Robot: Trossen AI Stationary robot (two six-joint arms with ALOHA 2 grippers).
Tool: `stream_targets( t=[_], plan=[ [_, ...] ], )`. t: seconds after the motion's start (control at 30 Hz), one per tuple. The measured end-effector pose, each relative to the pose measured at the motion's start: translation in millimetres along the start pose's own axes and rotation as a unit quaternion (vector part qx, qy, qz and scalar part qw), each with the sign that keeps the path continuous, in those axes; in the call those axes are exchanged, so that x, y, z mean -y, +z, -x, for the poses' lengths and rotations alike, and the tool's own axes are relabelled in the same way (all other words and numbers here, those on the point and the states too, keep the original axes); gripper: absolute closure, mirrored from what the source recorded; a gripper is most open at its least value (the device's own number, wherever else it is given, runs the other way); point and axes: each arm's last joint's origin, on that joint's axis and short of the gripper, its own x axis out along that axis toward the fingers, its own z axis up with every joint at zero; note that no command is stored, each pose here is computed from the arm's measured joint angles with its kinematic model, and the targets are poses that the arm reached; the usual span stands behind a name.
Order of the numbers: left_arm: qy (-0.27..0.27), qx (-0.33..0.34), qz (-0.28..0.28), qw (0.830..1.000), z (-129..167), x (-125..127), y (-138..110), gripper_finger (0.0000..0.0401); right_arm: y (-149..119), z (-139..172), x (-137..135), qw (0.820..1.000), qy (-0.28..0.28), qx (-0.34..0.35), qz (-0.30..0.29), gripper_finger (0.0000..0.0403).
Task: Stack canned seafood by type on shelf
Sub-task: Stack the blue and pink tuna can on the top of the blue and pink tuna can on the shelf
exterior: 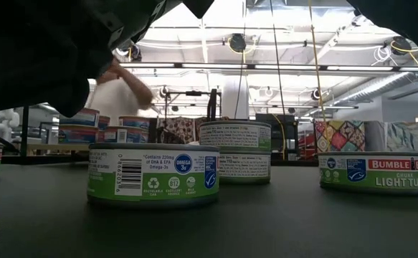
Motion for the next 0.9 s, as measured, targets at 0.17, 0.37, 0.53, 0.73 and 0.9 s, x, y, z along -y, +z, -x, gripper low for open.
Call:
stream_targets(
  t=[0.17,0.37,0.53,0.73,0.9],
  plan=[
    [-0.028,0.002,-0.004,1.0,-11,-3,1,0.0255,-1,0,0,1.0,0.001,-0.006,-0.002,0.0403],
    [-0.023,-0.005,-0.006,1.0,-13,-7,0,0.0254,-1,0,0,1.0,0.001,-0.006,-0.002,0.0403],
    [-0.022,-0.005,-0.027,0.999,-13,-7,0,0.0262,-1,0,0,1.0,0.001,-0.006,-0.002,0.0403],
    [-0.023,-0.012,-0.044,0.999,-14,-7,-1,0.0315,-1,0,0,1.0,0.001,-0.006,-0.002,0.0403],
    [-0.022,-0.016,-0.052,0.998,-14,-8,-1,0.0388,-1,0,0,1.0,0.001,-0.006,-0.002,0.0403]
  ],
)
